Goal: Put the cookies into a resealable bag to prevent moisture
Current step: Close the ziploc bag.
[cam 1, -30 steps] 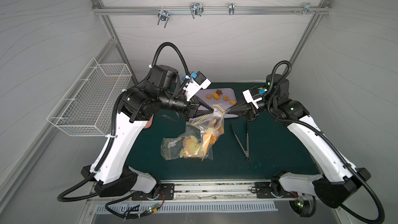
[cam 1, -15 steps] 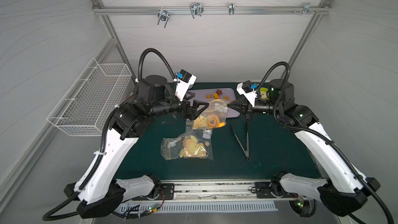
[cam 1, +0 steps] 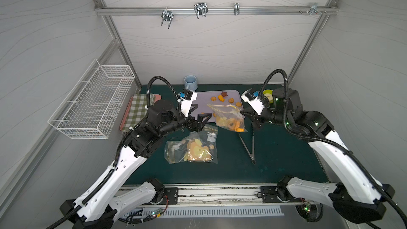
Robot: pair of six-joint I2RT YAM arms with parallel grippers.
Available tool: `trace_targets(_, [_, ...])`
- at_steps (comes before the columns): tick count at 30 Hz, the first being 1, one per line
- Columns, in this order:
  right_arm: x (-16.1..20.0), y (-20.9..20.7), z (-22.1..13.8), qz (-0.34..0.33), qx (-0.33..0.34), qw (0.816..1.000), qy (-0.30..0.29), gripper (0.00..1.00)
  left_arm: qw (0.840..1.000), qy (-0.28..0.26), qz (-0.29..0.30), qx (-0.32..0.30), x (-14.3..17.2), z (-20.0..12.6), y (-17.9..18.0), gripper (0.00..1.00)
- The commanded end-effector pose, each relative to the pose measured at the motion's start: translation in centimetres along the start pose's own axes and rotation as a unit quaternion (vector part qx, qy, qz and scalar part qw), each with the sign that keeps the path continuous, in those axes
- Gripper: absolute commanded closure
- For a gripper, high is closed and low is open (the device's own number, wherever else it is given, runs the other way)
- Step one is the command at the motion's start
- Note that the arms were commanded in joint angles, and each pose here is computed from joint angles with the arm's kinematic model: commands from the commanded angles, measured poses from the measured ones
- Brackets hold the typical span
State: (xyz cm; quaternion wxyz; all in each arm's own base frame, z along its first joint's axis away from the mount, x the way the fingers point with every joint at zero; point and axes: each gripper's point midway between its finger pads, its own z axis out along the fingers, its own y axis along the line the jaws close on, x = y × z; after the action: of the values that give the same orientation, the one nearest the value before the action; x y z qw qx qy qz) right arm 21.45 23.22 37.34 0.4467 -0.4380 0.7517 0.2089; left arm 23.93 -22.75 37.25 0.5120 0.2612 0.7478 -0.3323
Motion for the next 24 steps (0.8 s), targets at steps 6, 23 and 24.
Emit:
trace_targets(6, [1.4, 1.6, -4.8, -0.008, -0.003, 1.000, 0.001, 1.00, 0.987, -0.124, 0.002, 0.102, 1.1, 0.0, -2.4, 0.13])
trace_targets(23, [-0.3, 6.9, -9.8, -0.067, -0.124, 0.987, -0.070, 1.00, 0.945, -0.137, 0.081, 0.286, 0.6, -1.2, -8.3, 0.38])
trace_targets(24, [-0.2, 6.9, -9.7, -0.065, -0.125, 0.988, -0.067, 1.00, 0.944, -0.139, 0.083, 0.289, 0.4, -1.3, -8.5, 0.42])
